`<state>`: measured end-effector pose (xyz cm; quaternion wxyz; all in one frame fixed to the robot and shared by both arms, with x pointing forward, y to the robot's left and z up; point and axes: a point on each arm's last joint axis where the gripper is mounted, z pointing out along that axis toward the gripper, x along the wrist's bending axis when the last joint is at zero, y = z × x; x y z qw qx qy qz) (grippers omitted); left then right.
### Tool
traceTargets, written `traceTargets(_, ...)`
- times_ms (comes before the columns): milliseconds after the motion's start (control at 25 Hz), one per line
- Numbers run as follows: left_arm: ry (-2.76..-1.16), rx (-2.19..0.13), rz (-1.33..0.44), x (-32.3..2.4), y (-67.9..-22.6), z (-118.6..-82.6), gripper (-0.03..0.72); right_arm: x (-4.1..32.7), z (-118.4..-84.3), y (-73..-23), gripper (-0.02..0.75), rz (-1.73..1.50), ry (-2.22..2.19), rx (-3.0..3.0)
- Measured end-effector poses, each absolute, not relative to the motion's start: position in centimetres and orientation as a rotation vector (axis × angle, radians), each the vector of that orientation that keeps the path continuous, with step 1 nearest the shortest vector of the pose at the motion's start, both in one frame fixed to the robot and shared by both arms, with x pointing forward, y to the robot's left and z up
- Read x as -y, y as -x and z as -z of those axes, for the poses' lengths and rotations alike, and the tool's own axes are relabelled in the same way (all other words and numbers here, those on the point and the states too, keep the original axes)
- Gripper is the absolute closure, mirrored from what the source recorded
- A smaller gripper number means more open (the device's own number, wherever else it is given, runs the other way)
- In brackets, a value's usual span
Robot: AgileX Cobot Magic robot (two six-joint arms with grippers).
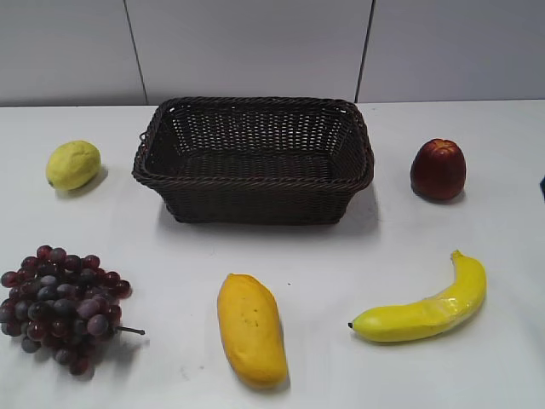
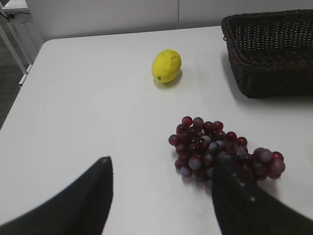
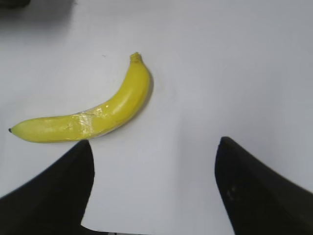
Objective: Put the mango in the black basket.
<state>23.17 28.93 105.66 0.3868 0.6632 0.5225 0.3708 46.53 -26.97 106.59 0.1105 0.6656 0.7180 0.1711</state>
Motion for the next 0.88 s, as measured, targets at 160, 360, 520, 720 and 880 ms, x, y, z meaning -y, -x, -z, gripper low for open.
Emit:
traceTargets(160, -1.688, -1.33, -0.944, -28.9, -23.2, -105.7, 0.201, 23.3, -105.3, -48.4, 0.15, -0.465, -1.867, -2.284)
traceTargets(360, -1.688, -1.33, -0.944, -28.9, -23.2, -105.7, 0.201, 17.4, -103.0, -49.1, 0.15, -0.398, -1.767, -2.478)
traceTargets(520, -1.688, -1.33, -0.944, -28.9, -23.2, -105.7, 0.201, 12.8, -100.4, -48.8, 0.15, -0.343, -1.694, -2.611)
traceTargets(720, -1.688, -1.33, -0.944, -28.9, -23.2, -105.7, 0.172, 7.7, -96.4, -47.4, 0.148, -0.344, -1.699, -2.746)
traceTargets(880, -1.688, -1.33, -0.944, -28.9, -23.2, -105.7, 0.169, 5.2, -94.5, -46.9, 0.148, -0.376, -1.734, -2.78)
